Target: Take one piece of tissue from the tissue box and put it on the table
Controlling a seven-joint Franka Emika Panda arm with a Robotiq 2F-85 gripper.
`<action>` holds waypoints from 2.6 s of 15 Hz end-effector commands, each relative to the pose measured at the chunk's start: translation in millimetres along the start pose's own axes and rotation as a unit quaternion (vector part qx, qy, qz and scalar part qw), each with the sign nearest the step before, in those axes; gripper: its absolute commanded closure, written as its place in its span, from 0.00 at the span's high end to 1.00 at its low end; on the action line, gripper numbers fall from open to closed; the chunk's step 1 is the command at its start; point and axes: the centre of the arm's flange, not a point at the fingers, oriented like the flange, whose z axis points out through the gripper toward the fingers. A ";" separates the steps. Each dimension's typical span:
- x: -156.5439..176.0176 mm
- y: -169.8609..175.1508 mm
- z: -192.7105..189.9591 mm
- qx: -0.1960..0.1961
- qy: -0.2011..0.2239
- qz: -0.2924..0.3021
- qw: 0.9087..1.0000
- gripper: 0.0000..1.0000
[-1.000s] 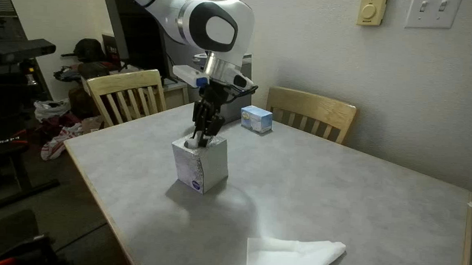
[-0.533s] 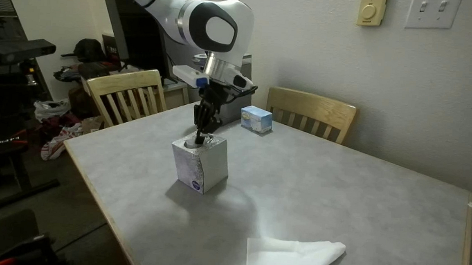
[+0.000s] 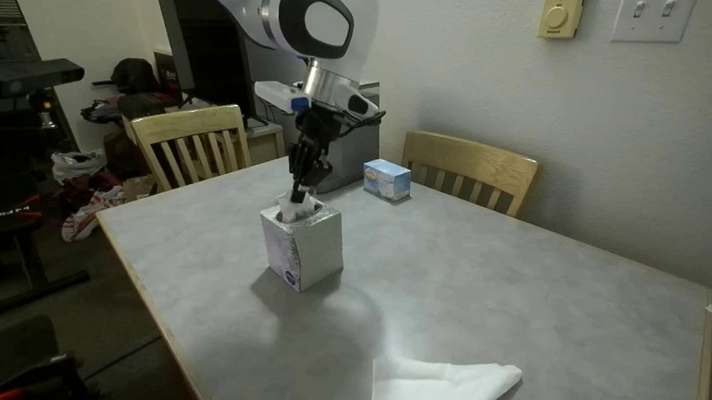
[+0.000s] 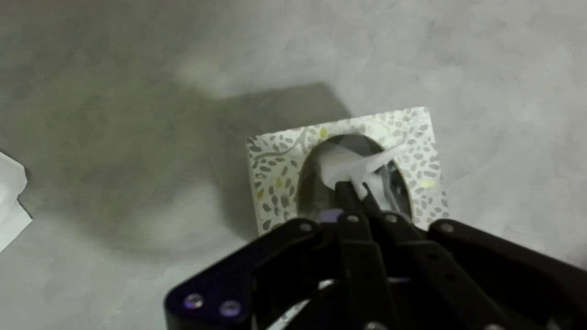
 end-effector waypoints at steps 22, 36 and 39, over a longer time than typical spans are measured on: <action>-84.7 -6.3 -175.5 -0.039 0.128 -0.033 0.990 0.00; -122.8 34.5 -237.7 -0.092 0.219 -0.047 0.970 0.00; -121.0 69.5 -243.4 -0.096 0.226 -0.057 0.968 0.00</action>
